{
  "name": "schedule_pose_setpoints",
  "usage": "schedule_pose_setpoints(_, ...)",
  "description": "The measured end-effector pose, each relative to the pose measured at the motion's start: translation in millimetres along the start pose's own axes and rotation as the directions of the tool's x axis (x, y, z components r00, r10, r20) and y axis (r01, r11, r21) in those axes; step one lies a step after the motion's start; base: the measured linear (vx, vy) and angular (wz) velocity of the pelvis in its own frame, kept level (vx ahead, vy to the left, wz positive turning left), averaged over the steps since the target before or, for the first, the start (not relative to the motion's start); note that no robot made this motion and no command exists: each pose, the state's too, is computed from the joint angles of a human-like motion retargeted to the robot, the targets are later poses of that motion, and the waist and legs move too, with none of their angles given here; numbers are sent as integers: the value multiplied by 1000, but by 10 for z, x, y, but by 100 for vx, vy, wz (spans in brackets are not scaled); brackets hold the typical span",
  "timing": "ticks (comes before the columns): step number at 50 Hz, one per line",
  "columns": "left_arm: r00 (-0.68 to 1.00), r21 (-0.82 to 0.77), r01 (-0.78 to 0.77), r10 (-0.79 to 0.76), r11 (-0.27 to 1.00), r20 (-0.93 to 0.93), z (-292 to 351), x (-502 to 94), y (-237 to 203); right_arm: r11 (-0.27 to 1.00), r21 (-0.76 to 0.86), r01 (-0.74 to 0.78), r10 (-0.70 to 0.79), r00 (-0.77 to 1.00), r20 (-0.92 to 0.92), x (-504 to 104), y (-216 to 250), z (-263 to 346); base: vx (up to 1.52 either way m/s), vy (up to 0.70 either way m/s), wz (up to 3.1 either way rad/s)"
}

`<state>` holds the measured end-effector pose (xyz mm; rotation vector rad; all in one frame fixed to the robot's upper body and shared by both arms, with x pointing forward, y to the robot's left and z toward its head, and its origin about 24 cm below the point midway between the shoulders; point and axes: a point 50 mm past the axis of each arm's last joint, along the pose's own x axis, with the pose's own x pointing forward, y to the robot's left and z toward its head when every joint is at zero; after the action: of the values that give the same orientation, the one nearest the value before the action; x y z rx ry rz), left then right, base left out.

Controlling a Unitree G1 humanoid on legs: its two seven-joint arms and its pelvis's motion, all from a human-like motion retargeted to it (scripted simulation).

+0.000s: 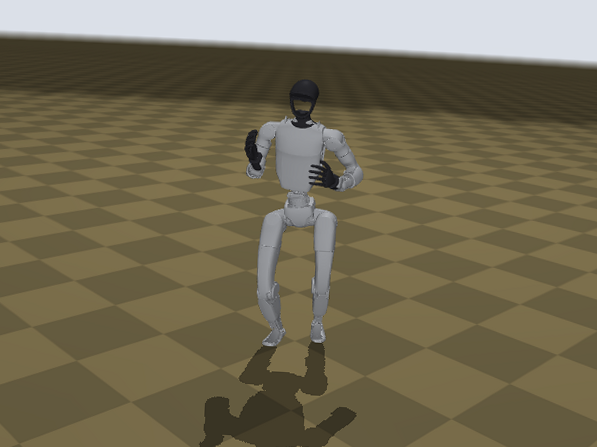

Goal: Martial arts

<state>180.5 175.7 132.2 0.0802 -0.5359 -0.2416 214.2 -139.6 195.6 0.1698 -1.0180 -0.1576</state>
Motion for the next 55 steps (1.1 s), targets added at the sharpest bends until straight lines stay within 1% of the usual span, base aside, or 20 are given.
schedule_pose_setpoints(5,992,14,-108,109,994,-62,-72,-113,87,997,-11,-83,82,996,-36,-31,18,-26,24,0,-117)
schedule_pose_setpoints(8,978,38,-195,197,980,-74,-79,-160,178,995,-8,-103,103,995,-11,49,22,-3,32,12,-96)
schedule_pose_setpoints(10,963,38,-258,260,965,-72,-62,-198,254,996,12,-83,83,997,13,109,0,34,41,17,-65)
schedule_pose_setpoints(14,925,14,-378,378,926,-40,28,-280,423,995,92,40,-41,999,4,87,-118,125,52,22,18)
schedule_pose_setpoints(18,892,-43,-450,452,892,23,115,-271,505,982,130,137,-135,990,-26,-24,-188,200,58,19,9)
schedule_pose_setpoints(20,887,-67,-453,457,889,62,150,-215,491,981,130,146,-144,989,-22,-56,-191,240,52,18,15)
schedule_pose_setpoints(23,909,-47,-398,401,916,114,197,-102,404,983,140,120,-123,992,14,-60,-146,304,47,14,16)
schedule_pose_setpoints(25,938,14,-322,317,947,143,219,-6,324,986,150,78,-89,993,71,-7,-81,362,46,10,23)
schedule_pose_setpoints(27,970,105,-217,203,970,131,180,86,258,990,140,7,-32,984,173,129,21,426,44,6,16)
schedule_pose_setpoints(30,996,203,-88,91,975,-5,-12,48,268,997,37,-68,51,936,349,401,142,525,44,0,-4)
schedule_pose_setpoints(33,967,221,-39,93,974,-237,-268,-289,399,986,-161,-53,124,871,476,709,157,546,45,-5,-26)
schedule_pose_setpoints(35,915,222,-23,110,975,-389,-386,-597,487,952,-305,-15,177,840,513,935,100,513,45,-6,-36)
schedule_pose_setpoints(38,825,229,-5,134,973,-549,-427,-1004,599,866,-496,58,223,844,488,1288,-117,411,43,-7,-36)
schedule_pose_setpoints(40,780,245,-1,154,970,-606,-415,-1181,648,805,-583,105,210,870,447,1445,-300,350,37,-12,-16)
schedule_pose_setpoints(42,770,255,-8,169,967,-615,-400,-1229,666,765,-632,119,187,899,395,1514,-429,263,34,-17,-21)
schedule_pose_setpoints(45,813,264,-33,179,964,-554,-394,-1073,660,770,-636,58,193,928,319,1467,-428,129,34,-22,-68)
schedule_pose_setpoints(48,904,258,-64,166,964,-393,-427,-611,572,849,-521,-90,273,918,287,1180,-184,166,34,-23,-136)
schedule_pose_setpoints(50,962,258,-51,117,965,-246,-366,-232,451,906,-377,-194,307,914,265,889,-26,237,30,-17,-144)
schedule_pose_setpoints(52,998,288,2,17,958,-63,-219,219,293,936,-196,-293,332,920,210,592,76,294,28,-13,-178)
schedule_pose_setpoints(55,958,415,88,-191,906,213,149,919,23,918,43,-394,391,918,71,229,105,307,25,-8,-225)
